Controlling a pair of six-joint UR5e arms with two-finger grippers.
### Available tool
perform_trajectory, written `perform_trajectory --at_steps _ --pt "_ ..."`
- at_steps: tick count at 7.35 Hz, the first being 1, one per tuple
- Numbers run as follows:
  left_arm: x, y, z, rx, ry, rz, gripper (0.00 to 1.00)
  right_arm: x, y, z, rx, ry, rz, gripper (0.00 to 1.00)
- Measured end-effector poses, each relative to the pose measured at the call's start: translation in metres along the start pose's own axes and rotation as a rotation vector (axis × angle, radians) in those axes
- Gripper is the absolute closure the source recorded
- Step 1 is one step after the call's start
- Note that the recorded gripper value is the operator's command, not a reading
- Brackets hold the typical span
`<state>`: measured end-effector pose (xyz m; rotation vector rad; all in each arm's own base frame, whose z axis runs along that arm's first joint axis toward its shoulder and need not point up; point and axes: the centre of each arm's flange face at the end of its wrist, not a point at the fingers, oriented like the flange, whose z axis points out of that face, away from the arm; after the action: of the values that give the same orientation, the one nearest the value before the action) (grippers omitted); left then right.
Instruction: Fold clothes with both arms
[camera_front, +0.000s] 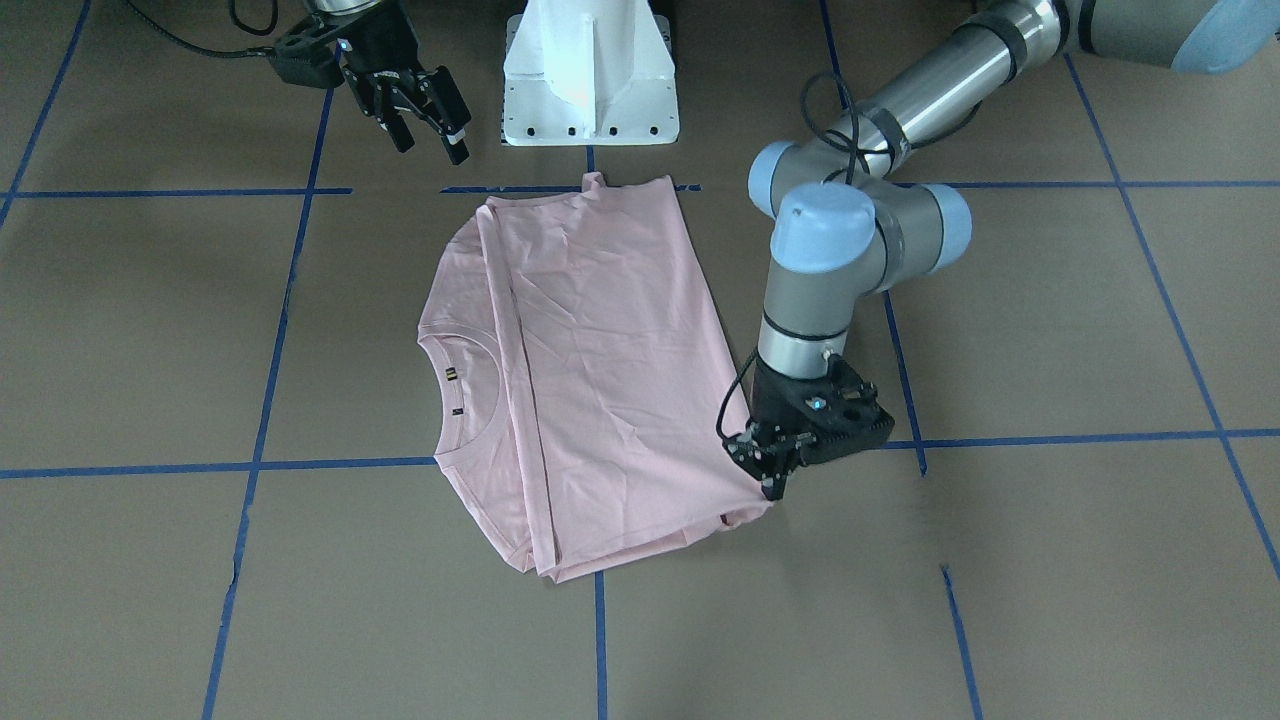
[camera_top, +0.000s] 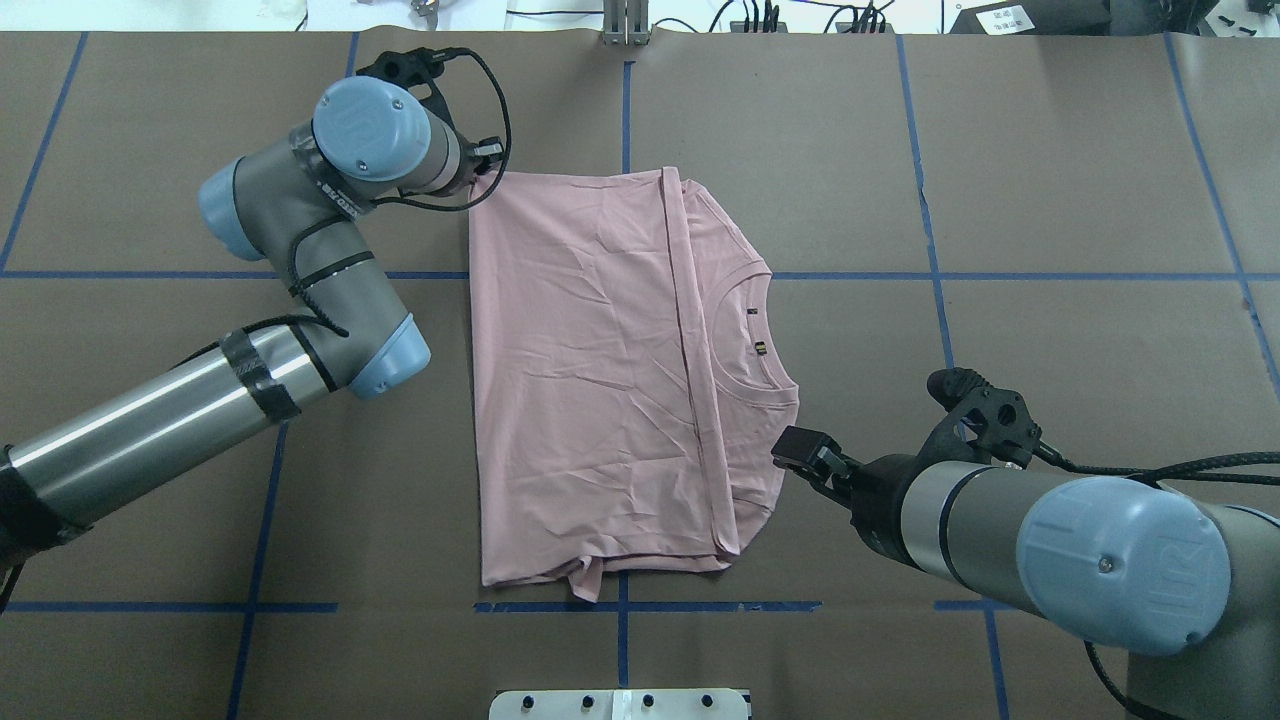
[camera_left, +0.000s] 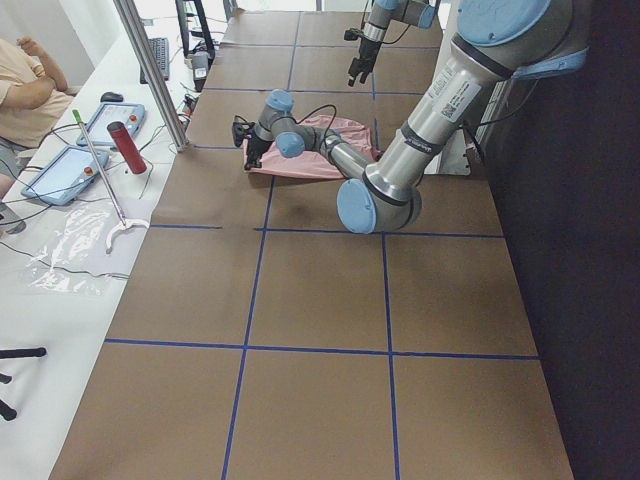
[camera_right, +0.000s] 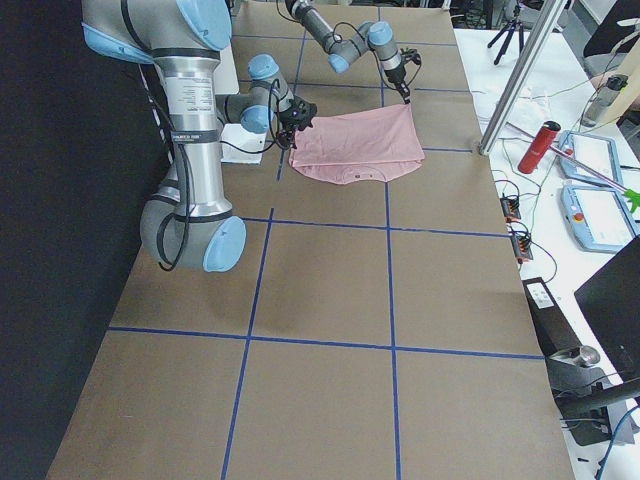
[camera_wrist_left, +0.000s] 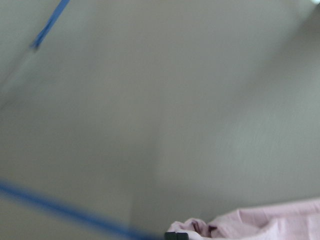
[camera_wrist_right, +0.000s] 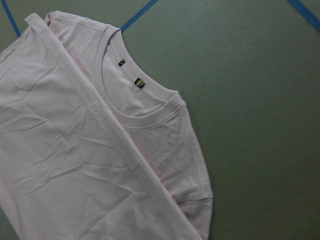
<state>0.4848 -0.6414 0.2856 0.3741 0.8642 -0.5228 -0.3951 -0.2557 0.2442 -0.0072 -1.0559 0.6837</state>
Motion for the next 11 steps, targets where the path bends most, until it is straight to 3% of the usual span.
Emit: perform_trajectory --at_steps 2,4,5,7,10,11 --pt "-0.003 -0.03 -0.001 0.014 0.024 -0.008 0.35 -0.005 0.003 0.015 0.009 0.009 0.003 0.0" --pt "-0.024 -0.009 -0.066 -0.079 0.132 -0.024 0.35 -0.032 0.024 0.051 0.014 0.015 0.008 0.01" --pt "-0.037 0.0 -0.095 -0.107 0.159 -0.026 0.35 -0.04 0.038 0.069 0.012 0.029 0.011 0.05" --pt "-0.045 0.006 -0.118 -0.127 0.158 -0.032 0.34 -0.051 0.061 0.114 0.021 0.078 0.018 0.12" --pt "-0.044 0.012 -0.121 -0.138 0.155 -0.061 0.34 -0.036 0.08 0.158 0.032 0.159 -0.001 0.19" --pt "-0.044 0.015 -0.121 -0.141 0.155 -0.069 0.34 -0.032 0.082 0.163 0.033 0.173 -0.005 0.3"
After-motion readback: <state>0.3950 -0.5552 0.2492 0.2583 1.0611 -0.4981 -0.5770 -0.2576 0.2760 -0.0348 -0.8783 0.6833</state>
